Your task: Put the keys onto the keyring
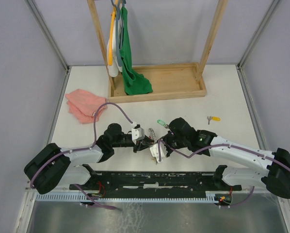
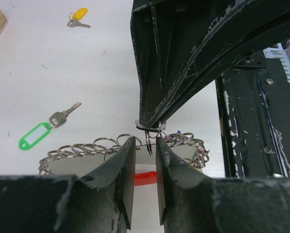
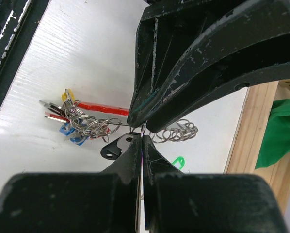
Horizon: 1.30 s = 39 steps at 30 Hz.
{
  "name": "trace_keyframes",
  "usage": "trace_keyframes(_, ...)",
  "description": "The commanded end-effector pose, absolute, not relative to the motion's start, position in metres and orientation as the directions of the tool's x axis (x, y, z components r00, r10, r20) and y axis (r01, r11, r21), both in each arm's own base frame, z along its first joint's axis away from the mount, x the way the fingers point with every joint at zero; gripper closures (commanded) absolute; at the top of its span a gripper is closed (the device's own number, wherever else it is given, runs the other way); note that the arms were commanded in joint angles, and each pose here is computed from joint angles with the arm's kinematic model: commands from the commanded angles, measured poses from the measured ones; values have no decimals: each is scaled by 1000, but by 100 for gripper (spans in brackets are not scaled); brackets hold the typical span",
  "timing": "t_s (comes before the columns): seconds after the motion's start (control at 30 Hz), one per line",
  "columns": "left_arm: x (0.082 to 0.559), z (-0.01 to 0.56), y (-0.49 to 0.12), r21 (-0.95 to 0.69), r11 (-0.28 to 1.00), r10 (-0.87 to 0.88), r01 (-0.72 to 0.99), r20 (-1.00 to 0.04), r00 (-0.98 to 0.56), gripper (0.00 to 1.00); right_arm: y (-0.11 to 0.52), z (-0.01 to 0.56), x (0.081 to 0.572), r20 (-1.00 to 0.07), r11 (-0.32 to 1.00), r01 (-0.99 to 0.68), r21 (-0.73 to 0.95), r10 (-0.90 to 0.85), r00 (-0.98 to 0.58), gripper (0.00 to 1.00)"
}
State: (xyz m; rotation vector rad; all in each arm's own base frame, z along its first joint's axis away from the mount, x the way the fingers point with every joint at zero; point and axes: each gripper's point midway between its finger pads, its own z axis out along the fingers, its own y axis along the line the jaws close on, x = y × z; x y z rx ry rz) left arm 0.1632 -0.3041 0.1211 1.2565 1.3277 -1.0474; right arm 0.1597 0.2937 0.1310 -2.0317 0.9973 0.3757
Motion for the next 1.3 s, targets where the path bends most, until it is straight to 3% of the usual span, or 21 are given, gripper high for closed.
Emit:
trace_keyframes(0.0,166,135,-312,96,45,117,994,-989,90,71,314,168,164,-577,-324,-715,-619,-430,694,99)
trace_keyframes(0.13,168,130,-313,71,46,143,996,-988,64,76,314,172,165,-574,-318,-710,-628,-427,699,99)
trace_keyframes(0.23,176,124,-313,48,87,172,995,-985,33,93,311,174,166,-565,-307,-706,-639,-436,701,99)
trace_keyframes(0.3,179,121,-312,41,107,182,993,-983,21,97,307,173,168,-555,-298,-704,-644,-451,699,99)
trace_keyframes(0.7,188,133,-304,50,203,136,978,-990,22,97,280,152,194,-495,-178,-714,-677,-607,621,99)
trace_keyframes(1.27,197,161,-299,8,290,37,957,-999,-3,97,284,130,179,-568,-170,-756,-633,-562,601,99)
